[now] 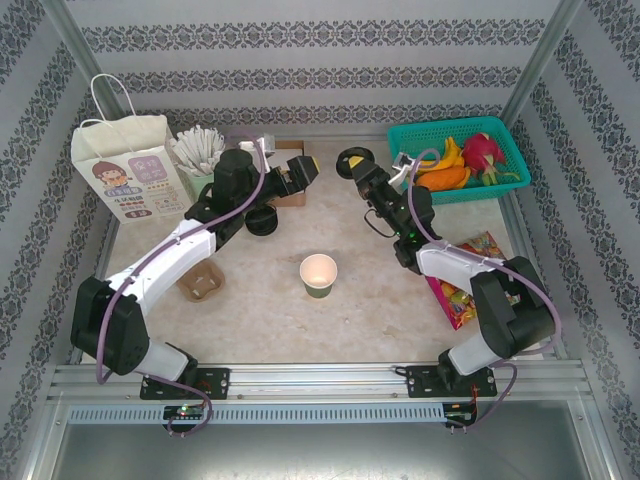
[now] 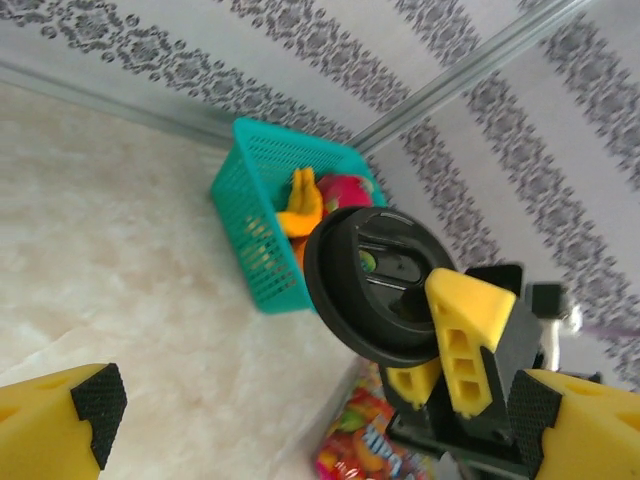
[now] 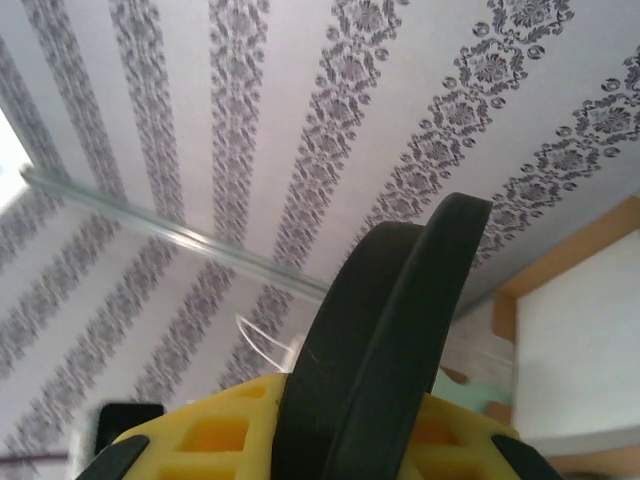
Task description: Pack the takeout coffee
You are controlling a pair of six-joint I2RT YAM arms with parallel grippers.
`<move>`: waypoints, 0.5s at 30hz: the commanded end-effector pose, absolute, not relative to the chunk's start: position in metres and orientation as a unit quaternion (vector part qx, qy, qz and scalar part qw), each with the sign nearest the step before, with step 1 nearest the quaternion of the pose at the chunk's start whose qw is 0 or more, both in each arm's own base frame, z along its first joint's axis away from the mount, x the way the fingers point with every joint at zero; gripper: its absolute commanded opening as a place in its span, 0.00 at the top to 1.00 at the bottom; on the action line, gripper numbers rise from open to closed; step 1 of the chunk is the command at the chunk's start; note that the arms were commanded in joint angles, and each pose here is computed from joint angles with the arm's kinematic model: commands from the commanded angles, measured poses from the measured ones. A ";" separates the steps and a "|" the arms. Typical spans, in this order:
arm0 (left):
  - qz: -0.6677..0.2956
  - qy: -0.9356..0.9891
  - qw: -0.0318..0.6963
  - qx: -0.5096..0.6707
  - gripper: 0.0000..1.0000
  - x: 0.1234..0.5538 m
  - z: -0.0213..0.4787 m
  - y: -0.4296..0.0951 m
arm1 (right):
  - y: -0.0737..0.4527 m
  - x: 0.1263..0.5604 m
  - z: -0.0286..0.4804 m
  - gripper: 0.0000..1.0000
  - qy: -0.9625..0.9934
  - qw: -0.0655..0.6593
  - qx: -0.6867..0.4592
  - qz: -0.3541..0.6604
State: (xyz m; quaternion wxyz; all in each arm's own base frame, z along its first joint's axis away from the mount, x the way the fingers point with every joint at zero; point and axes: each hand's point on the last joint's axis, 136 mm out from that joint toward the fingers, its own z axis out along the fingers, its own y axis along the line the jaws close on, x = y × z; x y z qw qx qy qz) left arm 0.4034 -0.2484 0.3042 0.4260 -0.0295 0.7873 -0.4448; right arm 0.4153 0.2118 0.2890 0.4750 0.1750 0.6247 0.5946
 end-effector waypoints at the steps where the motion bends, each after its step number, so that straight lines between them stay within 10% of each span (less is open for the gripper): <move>1: -0.403 0.807 0.430 0.040 0.00 0.389 0.319 -0.242 | 0.223 0.395 0.282 0.86 0.669 0.467 0.042 0.576; 15: -0.448 0.808 0.337 0.181 0.10 0.339 0.340 -0.269 | 0.243 0.324 0.309 0.83 0.731 0.445 -0.170 0.489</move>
